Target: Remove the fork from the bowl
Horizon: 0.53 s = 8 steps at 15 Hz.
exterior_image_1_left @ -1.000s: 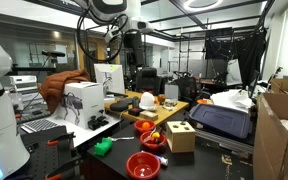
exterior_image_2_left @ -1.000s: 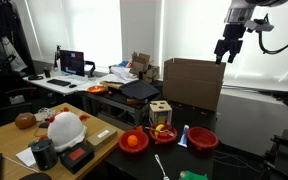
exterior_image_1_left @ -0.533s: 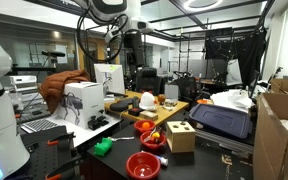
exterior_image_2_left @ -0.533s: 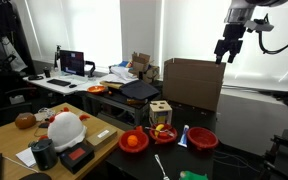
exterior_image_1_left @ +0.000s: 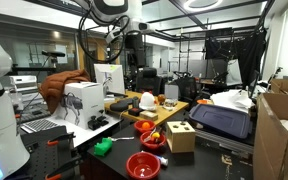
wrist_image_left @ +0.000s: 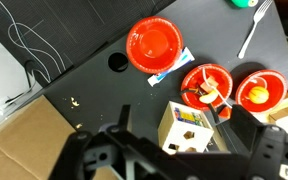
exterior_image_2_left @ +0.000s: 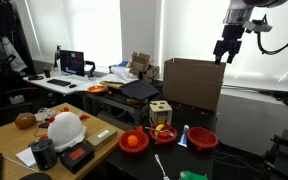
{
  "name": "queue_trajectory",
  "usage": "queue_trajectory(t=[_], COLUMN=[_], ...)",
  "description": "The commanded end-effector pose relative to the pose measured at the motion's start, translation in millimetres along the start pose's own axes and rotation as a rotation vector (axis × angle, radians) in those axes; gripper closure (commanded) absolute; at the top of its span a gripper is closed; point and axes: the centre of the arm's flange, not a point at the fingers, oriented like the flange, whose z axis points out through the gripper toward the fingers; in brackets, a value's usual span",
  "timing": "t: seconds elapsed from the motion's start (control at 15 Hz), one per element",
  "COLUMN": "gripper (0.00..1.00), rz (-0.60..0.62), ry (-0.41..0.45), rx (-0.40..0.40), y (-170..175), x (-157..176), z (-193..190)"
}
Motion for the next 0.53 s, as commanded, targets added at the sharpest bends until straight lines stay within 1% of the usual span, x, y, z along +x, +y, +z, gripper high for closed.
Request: queue_trajectory(t=[0.0,0.07,0.4,0.47], gripper=[0.00,0.00,0.00,0.00], rz=[-0.059,-0.094,-0.236,-0.259], ry=[-0.004,-0.007,-0.025,-0.020], rx=[0.005,-0.013,-0.010,-0.027], y=[-6,-10,-26,-27], x=[39,52,113,125], z=[11,14,30,40])
